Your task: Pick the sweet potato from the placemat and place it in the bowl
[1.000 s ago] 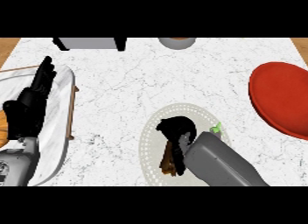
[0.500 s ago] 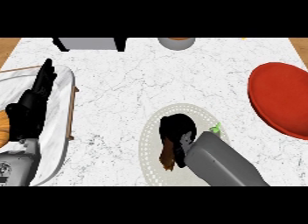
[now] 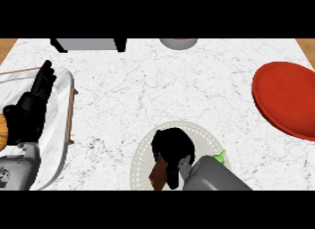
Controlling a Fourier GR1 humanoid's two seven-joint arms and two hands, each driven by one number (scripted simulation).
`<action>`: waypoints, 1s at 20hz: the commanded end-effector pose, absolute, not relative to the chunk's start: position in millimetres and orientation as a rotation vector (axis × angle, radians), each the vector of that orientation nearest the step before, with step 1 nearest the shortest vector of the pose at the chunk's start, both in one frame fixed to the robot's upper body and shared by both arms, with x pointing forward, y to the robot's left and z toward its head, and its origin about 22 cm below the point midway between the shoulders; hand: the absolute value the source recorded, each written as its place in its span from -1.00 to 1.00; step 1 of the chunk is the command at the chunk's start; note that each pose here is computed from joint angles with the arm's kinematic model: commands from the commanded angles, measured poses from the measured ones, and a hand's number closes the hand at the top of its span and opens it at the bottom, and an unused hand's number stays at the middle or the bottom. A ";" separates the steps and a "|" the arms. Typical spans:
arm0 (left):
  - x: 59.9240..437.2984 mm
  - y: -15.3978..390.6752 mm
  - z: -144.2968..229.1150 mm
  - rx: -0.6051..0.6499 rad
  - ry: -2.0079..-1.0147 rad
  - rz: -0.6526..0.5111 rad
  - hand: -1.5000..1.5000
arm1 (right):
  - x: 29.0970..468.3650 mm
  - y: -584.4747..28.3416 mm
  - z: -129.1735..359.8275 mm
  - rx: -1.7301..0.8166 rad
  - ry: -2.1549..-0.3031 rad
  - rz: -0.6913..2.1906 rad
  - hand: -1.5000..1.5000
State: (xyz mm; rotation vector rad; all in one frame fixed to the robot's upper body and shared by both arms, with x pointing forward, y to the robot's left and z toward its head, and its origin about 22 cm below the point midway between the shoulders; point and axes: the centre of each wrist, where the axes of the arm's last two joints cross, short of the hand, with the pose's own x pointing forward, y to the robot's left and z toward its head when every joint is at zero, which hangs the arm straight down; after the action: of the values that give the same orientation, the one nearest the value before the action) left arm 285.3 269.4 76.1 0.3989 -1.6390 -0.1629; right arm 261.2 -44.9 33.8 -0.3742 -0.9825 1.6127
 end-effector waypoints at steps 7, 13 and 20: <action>282.1 262.8 73.4 0.407 -1.629 -0.155 0.00 | 170.1 -34.9 76.3 -0.369 -1.441 1.086 1.00; 268.7 284.8 67.7 0.411 -1.622 -0.146 0.00 | 138.2 -58.7 134.3 -0.447 -1.643 0.722 1.00; 288.0 273.3 76.7 0.412 -1.642 -0.155 0.00 | 145.6 -102.4 155.1 -0.769 -1.594 0.588 1.00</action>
State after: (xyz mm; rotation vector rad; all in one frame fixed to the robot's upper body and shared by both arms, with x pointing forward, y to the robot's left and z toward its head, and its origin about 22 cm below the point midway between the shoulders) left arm 279.6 276.0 73.1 0.4088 -1.6352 -0.1541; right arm 155.1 -78.0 135.1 -0.6943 -1.5890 0.7092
